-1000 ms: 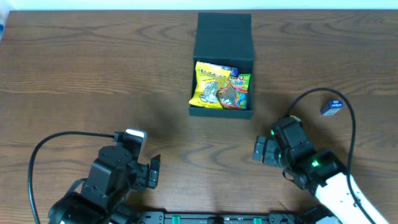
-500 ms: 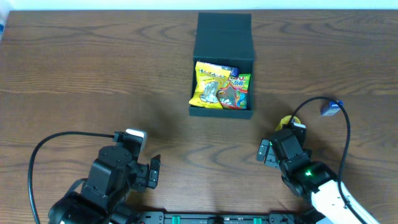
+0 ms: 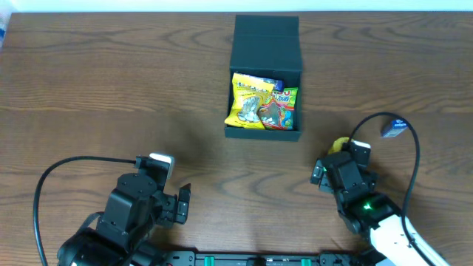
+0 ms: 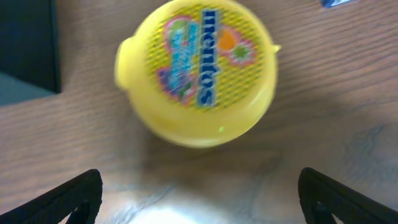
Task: Pack container
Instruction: 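Close the right gripper around the yellow Mentos tub, then lift the Mentos tub and carry it over the black box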
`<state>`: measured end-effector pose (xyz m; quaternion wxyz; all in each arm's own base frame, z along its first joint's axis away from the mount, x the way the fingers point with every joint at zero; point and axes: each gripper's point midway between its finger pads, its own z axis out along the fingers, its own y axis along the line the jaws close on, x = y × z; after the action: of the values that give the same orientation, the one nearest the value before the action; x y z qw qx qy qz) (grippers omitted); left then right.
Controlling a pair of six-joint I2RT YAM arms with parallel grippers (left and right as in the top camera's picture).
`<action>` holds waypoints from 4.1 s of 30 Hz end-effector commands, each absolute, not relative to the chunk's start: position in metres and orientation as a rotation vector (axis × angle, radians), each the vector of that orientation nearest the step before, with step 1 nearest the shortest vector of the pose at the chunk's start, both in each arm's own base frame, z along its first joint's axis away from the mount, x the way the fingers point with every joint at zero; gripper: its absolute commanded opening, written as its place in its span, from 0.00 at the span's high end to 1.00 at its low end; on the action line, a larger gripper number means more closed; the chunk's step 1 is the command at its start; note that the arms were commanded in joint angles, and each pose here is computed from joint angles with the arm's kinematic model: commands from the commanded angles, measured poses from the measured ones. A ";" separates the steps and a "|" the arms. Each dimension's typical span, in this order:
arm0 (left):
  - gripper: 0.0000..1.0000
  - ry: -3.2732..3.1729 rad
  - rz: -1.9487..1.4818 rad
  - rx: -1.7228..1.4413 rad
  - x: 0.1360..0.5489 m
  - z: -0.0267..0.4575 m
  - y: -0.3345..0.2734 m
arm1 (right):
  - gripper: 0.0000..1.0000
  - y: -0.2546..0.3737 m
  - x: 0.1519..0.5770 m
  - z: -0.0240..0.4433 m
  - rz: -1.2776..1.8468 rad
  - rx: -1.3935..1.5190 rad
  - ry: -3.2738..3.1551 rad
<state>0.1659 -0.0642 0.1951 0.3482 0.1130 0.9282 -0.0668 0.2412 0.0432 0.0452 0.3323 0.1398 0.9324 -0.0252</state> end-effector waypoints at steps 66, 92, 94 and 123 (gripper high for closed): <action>0.04 2.406 -0.165 0.299 0.166 0.195 -0.063 | 0.99 0.033 0.282 0.077 -0.001 0.455 2.261; 0.04 2.406 -0.165 0.299 0.166 0.195 -0.063 | 0.99 0.176 0.224 0.201 0.916 0.037 2.774; 0.04 2.405 -0.165 0.300 0.166 0.195 -0.063 | 0.99 0.180 0.227 0.205 0.911 -0.029 2.831; 0.04 2.406 -0.165 0.299 0.166 0.195 -0.063 | 0.99 0.170 0.353 0.147 0.784 -0.225 3.181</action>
<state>0.1659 -0.0641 0.1951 0.3481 0.1130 0.9282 -0.0668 0.3418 0.1663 0.1413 -0.0861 -0.0549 0.9694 0.2234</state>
